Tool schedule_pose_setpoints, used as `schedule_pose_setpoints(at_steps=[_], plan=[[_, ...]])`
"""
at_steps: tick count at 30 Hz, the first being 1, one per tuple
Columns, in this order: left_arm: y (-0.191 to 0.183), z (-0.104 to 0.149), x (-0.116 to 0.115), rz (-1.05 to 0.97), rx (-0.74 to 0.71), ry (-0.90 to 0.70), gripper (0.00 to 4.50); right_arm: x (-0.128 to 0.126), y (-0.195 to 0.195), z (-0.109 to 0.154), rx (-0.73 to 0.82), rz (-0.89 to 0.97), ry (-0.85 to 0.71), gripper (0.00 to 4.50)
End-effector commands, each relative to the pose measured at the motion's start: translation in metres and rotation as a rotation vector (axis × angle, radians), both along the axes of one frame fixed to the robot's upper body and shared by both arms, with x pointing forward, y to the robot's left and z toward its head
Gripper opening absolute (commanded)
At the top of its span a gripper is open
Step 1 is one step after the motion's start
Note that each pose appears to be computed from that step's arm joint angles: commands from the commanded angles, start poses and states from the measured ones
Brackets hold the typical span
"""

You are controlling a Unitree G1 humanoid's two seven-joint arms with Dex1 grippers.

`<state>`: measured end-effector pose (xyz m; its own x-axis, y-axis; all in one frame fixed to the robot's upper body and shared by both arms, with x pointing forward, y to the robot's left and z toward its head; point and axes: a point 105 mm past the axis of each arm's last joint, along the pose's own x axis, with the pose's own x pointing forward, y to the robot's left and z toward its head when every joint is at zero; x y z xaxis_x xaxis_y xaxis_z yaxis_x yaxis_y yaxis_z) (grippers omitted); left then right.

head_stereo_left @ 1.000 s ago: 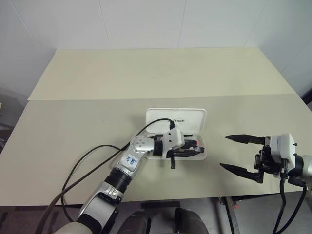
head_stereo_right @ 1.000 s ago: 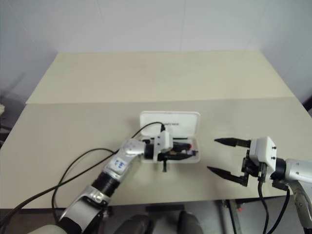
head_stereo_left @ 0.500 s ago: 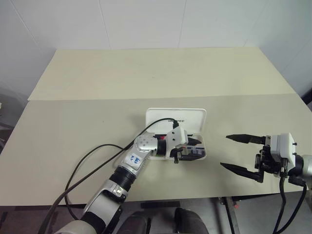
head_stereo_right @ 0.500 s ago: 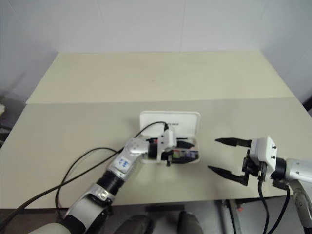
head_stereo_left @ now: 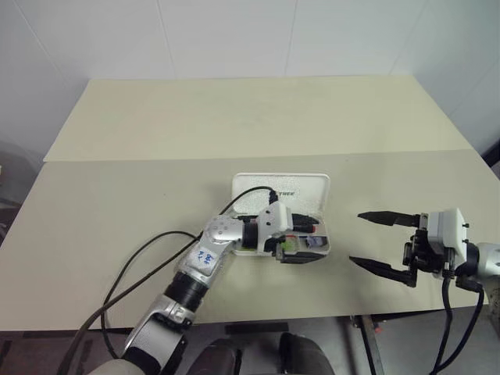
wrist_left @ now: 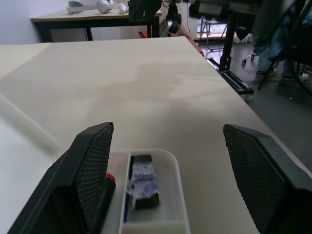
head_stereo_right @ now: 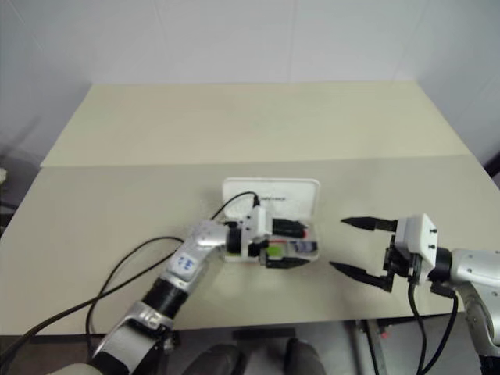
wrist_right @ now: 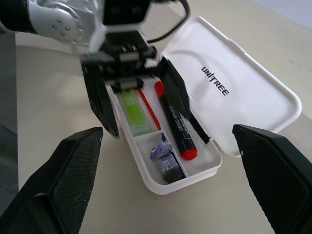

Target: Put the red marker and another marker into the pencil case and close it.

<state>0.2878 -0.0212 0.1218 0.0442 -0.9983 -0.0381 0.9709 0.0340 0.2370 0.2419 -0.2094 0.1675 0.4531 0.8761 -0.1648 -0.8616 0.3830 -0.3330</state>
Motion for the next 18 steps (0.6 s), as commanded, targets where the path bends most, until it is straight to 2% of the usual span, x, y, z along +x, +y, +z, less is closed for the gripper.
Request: schedule_pose_setpoints(at_steps=[1,7,11,18], plan=[[0.022,0.018,-0.005,0.059,-0.053,-0.038,3.85,0.003,0.001,0.003,-0.002,0.018,-0.031,4.5],[0.072,0.027,-0.011,0.196,-0.05,-0.056,3.85,0.011,-0.001,0.0,0.002,0.029,-0.032,4.5],[0.114,0.035,-0.011,0.306,-0.044,-0.091,2.55,0.017,-0.003,-0.001,0.006,0.041,-0.032,4.5],[0.145,0.041,-0.006,0.402,-0.023,-0.123,0.15,0.023,-0.004,-0.002,0.003,0.054,-0.032,4.5]])
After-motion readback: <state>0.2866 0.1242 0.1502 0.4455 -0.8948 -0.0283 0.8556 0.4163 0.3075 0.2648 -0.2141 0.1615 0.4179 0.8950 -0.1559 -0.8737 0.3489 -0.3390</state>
